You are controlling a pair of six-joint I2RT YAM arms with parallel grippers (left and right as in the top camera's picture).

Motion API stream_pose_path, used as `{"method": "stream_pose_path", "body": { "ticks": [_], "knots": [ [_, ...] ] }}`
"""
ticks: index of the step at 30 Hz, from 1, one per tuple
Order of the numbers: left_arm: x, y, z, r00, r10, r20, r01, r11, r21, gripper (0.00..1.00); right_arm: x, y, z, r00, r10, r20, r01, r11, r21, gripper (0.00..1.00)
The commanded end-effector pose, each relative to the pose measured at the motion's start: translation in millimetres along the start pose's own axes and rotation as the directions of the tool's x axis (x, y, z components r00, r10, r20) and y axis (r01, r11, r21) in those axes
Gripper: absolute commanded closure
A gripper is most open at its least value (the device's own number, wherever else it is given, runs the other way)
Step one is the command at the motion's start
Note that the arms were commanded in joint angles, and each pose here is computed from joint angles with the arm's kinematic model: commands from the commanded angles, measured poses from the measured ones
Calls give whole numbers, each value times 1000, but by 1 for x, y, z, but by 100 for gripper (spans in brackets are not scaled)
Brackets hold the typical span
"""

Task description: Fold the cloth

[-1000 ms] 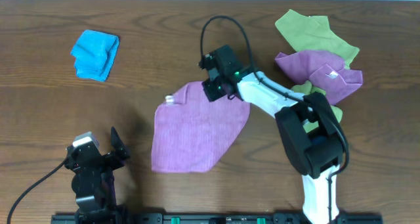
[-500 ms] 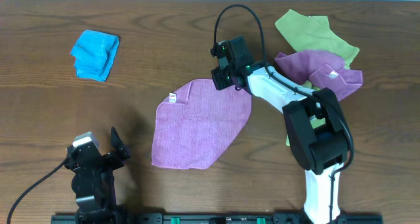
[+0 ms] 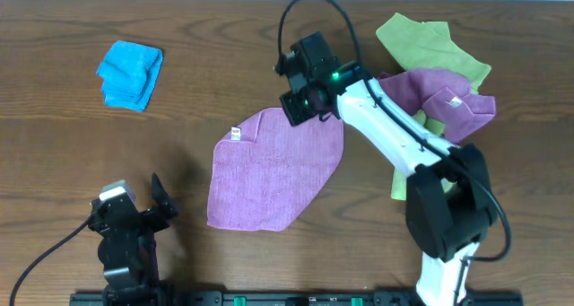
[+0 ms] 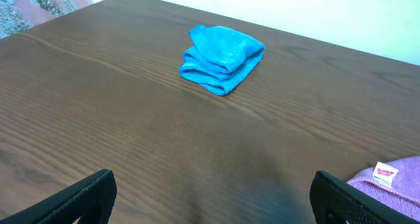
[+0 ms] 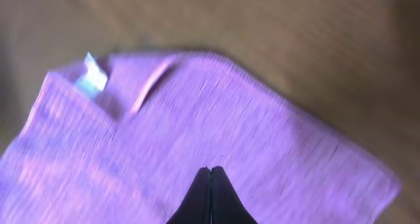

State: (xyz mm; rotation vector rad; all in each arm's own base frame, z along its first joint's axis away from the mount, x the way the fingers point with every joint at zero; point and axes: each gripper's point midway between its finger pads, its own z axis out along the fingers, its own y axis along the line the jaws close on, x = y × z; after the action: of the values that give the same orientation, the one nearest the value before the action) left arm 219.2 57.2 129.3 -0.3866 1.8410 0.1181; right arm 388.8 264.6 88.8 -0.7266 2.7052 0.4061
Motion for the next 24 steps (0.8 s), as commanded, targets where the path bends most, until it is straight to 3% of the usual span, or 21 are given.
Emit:
{"method": "stream_pose_path", "body": {
  "ticks": [1,6,11,16,19,24],
  "knots": [
    [11,3,3,999,19,-27,-19,1000,-8,5,-2,17,-35,999,-41,31,42,999,-5,98],
    [11,3,3,999,19,-27,-19,1000,-8,5,6,28,-85,994,-65,83,64,998,15,99],
    [11,3,3,999,19,-27,-20,1000,-8,5,39,28,-111,989,-75,127,71,997,35,99],
    [11,3,3,999,19,-27,-20,1000,-8,5,88,36,-94,988,-115,100,111,993,45,98],
    [11,3,3,999,19,-27,-19,1000,-8,5,107,26,-71,995,-70,72,61,991,118,99],
    [11,3,3,999,19,-27,-19,1000,-8,5,111,14,-29,997,-21,72,13,993,115,99]
  ]
}}
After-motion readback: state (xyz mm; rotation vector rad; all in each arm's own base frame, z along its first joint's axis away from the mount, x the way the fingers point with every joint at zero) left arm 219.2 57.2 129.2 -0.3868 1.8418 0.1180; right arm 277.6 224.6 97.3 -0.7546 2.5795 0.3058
